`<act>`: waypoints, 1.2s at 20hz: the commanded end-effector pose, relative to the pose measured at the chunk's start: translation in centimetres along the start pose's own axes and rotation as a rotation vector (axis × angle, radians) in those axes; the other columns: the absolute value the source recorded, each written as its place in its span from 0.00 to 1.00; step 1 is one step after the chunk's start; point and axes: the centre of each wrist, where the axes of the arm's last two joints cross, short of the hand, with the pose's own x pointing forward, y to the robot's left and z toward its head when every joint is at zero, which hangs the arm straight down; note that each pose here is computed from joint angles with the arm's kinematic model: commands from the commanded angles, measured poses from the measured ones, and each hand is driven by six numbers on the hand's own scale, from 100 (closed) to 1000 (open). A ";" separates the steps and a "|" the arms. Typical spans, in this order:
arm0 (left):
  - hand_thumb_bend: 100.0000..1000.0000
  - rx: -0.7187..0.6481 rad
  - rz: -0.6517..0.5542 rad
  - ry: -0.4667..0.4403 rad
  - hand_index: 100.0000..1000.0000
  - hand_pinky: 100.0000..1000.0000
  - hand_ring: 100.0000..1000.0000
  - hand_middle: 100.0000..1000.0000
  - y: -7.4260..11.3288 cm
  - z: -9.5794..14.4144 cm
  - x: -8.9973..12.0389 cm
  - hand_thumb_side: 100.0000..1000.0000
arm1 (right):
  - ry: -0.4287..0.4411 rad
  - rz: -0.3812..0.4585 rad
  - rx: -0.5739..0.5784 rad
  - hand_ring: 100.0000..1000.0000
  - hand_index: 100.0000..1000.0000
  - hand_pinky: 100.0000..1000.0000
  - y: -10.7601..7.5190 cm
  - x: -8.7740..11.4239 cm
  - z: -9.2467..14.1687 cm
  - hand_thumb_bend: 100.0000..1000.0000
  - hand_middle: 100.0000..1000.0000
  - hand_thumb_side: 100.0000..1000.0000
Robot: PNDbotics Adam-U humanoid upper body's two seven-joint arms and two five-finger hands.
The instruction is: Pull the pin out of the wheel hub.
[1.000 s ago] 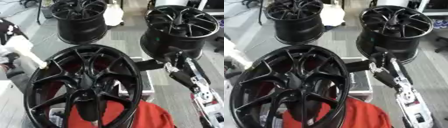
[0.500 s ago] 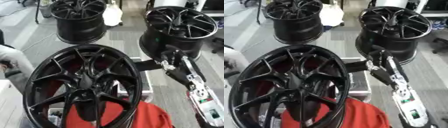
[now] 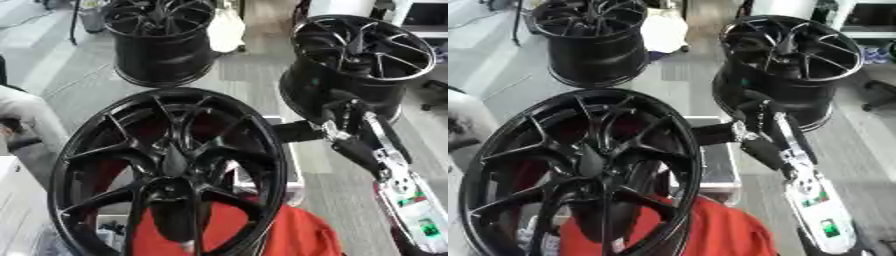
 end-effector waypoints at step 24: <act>0.00 0.583 0.540 -0.377 0.82 0.51 0.56 0.61 -9.7 -6.4 13.6 0.64 | -0.022 -0.021 -0.010 0.58 0.89 0.61 0.1 0.7 -0.4 0.00 0.66 0.27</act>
